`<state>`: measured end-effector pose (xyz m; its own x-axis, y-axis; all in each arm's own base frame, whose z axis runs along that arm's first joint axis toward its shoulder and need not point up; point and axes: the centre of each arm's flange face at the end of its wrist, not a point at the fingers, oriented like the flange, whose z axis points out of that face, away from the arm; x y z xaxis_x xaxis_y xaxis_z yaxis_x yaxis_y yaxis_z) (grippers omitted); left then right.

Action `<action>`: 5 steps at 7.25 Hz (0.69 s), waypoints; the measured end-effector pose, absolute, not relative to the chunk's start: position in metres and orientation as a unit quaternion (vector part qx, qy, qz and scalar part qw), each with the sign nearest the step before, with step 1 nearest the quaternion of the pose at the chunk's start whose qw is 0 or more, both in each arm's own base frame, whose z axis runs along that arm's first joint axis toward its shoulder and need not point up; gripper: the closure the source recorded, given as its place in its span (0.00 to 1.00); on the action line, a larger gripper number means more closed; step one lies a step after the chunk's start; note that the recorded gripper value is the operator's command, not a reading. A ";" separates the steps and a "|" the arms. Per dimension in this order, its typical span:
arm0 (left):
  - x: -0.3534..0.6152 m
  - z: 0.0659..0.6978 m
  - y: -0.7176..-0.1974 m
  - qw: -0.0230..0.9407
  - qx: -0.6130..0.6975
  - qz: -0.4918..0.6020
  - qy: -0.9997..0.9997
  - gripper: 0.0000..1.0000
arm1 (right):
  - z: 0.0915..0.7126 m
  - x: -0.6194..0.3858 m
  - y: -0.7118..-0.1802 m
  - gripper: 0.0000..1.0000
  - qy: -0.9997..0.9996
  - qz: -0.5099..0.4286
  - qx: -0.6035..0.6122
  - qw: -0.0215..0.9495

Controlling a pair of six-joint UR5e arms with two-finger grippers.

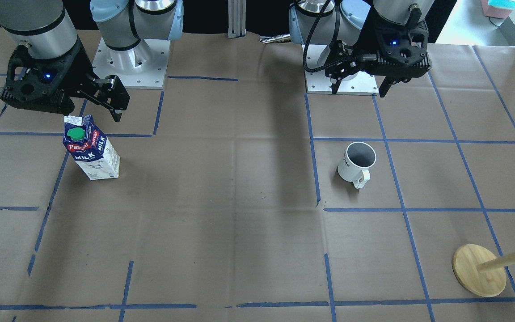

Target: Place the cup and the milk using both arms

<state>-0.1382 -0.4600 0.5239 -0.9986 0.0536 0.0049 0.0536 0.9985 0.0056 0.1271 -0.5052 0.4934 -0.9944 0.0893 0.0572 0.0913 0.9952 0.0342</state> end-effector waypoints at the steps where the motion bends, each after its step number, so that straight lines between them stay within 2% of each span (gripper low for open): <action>1: -0.138 0.524 -0.460 0.002 -0.027 -0.003 -1.000 0.01 | 0.493 0.127 -0.505 0.00 -0.998 -0.019 -0.045 0.028; 5: -0.138 0.525 -0.459 0.001 -0.031 -0.003 -1.000 0.01 | 0.492 0.127 -0.504 0.00 -0.998 -0.020 -0.045 0.025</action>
<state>-0.1377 -0.4587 0.5246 -0.9981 0.0616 0.0021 0.0616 0.9981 0.0067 0.1274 -0.5045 0.4922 -0.9946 0.0898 0.0514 0.0917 0.9951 0.0371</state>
